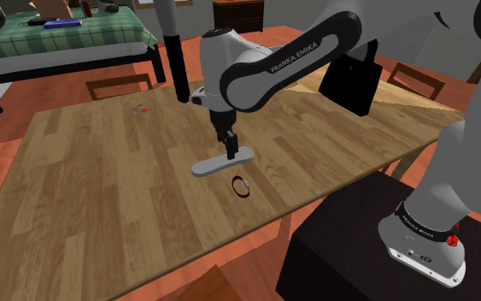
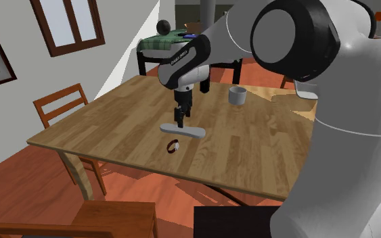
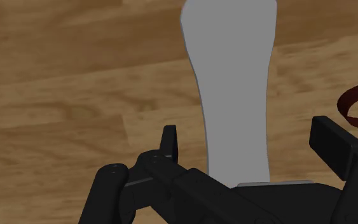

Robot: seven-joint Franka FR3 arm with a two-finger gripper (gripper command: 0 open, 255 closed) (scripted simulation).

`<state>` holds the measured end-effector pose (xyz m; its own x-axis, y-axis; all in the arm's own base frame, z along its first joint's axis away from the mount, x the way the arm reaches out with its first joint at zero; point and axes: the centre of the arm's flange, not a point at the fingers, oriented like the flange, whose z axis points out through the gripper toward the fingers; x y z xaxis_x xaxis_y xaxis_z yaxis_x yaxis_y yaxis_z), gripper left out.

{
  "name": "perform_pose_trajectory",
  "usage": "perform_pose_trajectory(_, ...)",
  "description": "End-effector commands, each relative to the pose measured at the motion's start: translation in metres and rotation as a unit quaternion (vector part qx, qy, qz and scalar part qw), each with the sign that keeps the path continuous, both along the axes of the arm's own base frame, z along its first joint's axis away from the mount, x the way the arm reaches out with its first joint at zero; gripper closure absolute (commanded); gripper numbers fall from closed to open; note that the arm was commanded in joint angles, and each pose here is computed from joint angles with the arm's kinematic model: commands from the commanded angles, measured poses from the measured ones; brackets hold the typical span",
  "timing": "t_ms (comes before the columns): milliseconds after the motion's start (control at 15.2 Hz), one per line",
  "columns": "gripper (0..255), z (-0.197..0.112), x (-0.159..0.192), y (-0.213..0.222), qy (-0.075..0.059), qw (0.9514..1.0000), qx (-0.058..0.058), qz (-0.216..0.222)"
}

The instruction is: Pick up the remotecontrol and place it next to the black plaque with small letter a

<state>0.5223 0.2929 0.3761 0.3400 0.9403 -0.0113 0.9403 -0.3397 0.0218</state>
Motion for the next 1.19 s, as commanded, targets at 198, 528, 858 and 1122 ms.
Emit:
perform_pose_trajectory(198,0,-0.027,0.001,0.009,0.001,0.9999,0.001,0.014)
perform_pose_trajectory(528,0,-0.046,0.001,0.009,0.001,0.9999,0.001,0.014)
perform_pose_trajectory(858,0,-0.046,0.001,0.009,0.001,0.9999,0.001,0.014)
perform_pose_trajectory(1122,255,-0.046,0.001,0.009,0.001,0.9999,0.001,0.014)
